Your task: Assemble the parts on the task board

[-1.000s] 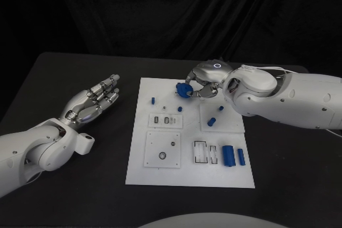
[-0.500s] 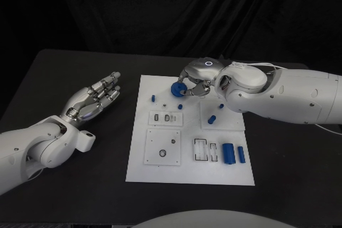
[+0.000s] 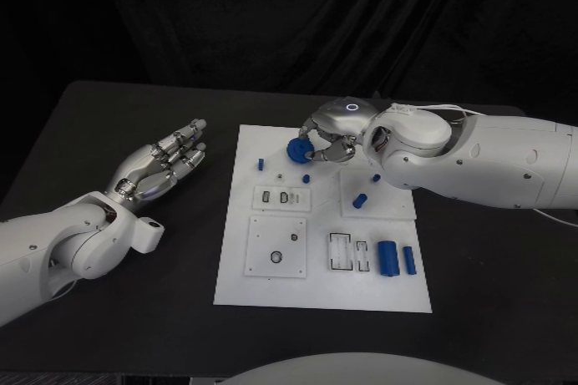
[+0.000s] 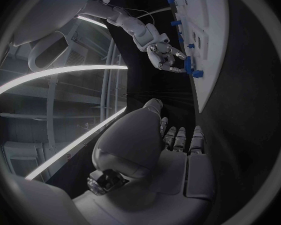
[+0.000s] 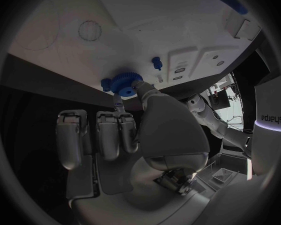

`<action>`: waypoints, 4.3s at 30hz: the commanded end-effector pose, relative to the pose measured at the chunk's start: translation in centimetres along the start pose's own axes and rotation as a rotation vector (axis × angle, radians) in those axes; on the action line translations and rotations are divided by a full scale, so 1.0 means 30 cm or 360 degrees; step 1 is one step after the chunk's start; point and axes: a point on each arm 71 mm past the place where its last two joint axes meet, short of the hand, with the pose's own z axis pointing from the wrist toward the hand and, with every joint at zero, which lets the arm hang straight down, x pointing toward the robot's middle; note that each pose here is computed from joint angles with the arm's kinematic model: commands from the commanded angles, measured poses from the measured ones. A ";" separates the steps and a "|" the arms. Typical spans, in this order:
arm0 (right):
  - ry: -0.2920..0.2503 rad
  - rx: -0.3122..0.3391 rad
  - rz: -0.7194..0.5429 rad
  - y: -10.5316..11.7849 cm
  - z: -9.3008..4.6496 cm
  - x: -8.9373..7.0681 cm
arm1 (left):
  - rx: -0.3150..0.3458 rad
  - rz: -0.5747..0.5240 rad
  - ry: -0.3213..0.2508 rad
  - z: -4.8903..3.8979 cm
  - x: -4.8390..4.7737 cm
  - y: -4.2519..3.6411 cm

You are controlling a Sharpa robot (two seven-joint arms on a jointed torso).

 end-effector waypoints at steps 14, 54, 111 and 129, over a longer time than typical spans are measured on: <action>0.0046 0.0001 -0.0017 -0.005 -0.002 0.013 | 0.0200 -0.0015 0.0018 0.001 0.003 -0.028; -0.0181 0.0468 0.0262 -0.406 -0.497 -0.039 | 0.0227 -0.0028 0.0034 0.009 0.021 -0.031; -0.0012 0.0513 0.0275 -0.394 -0.477 0.144 | 0.0212 -0.0038 0.0041 0.000 0.013 -0.026; -0.0012 0.0564 0.0268 -0.404 -0.470 0.149 | 0.0204 -0.0045 0.0048 0.001 0.014 -0.024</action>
